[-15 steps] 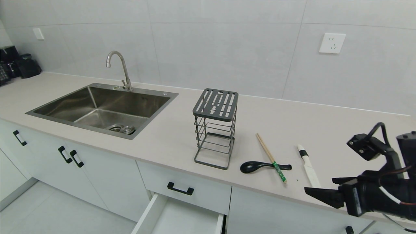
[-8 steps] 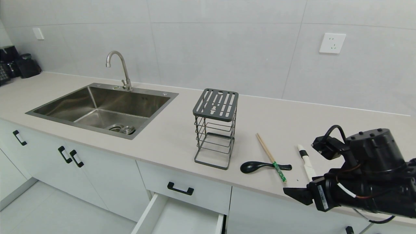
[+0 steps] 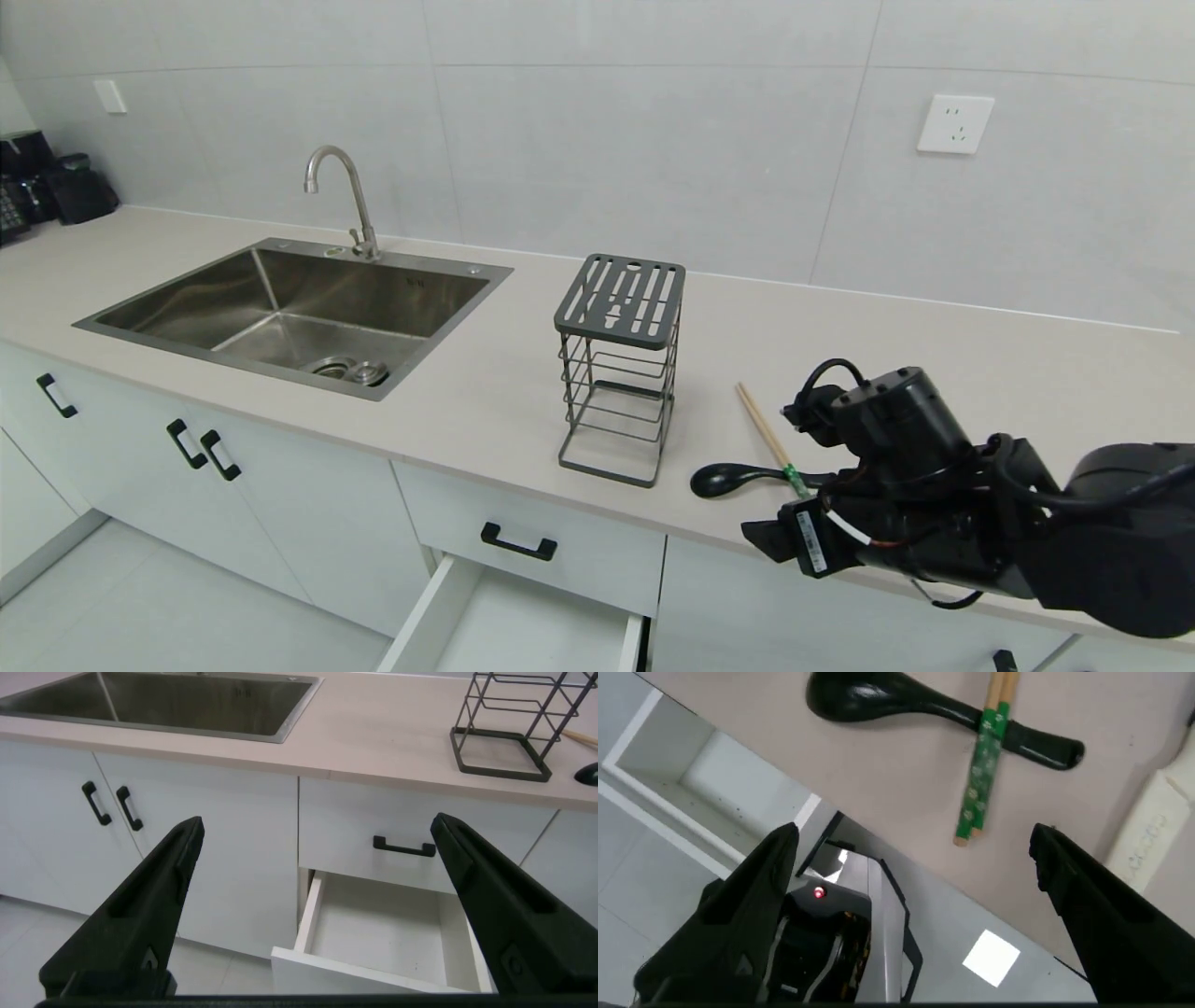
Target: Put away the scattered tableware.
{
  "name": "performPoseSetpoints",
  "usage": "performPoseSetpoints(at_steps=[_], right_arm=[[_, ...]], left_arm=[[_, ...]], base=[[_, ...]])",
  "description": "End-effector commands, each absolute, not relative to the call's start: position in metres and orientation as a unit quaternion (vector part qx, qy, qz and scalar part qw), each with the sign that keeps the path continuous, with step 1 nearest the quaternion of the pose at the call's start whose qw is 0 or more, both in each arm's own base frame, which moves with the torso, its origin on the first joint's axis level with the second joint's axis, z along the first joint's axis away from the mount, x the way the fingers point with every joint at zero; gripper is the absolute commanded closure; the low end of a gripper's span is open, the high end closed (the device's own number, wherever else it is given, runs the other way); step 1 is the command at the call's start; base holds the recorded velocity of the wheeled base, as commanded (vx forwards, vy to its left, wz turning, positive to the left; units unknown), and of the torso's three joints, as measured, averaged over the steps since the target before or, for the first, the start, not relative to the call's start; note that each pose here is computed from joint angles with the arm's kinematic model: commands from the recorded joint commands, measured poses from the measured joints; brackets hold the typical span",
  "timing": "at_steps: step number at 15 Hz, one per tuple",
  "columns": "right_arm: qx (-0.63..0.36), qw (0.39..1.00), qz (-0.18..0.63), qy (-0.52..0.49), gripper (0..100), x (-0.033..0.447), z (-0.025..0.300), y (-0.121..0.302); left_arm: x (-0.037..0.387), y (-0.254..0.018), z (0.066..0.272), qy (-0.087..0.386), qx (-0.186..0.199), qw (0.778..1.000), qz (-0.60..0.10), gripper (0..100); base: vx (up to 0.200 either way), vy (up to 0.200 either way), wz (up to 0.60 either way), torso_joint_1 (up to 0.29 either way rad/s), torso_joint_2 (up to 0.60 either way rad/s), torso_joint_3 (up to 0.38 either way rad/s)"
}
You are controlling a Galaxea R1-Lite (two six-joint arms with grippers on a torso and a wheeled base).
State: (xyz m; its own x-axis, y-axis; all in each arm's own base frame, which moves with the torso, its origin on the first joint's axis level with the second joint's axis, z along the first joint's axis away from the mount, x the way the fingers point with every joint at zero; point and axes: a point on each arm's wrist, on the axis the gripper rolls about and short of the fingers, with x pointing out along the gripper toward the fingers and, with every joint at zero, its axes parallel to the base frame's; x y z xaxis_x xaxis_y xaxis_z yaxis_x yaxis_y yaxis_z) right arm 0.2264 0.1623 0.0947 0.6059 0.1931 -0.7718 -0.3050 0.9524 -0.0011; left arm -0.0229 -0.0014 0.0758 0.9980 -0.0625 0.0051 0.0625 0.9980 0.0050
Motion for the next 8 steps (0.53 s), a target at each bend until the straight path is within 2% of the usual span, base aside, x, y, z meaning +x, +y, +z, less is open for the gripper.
performPoseSetpoints(at_steps=[1, 8], right_arm=[[-0.083, 0.882, 0.132, 0.444, 0, 0.232, 0.076, 0.169], [-0.074, 0.892, 0.088, 0.438, 0, 0.248, 0.075, 0.162]], left_arm=[[-0.023, -0.001, 0.076, -0.002, 0.002, 1.0, -0.031, 0], [-0.023, -0.001, 0.076, -0.002, 0.002, 1.0, -0.031, 0]], base=[[0.0, 0.0, 0.0, 0.0, 0.0, 0.0], [0.0, 0.0, 0.0, 0.0, 0.0, 0.0]])
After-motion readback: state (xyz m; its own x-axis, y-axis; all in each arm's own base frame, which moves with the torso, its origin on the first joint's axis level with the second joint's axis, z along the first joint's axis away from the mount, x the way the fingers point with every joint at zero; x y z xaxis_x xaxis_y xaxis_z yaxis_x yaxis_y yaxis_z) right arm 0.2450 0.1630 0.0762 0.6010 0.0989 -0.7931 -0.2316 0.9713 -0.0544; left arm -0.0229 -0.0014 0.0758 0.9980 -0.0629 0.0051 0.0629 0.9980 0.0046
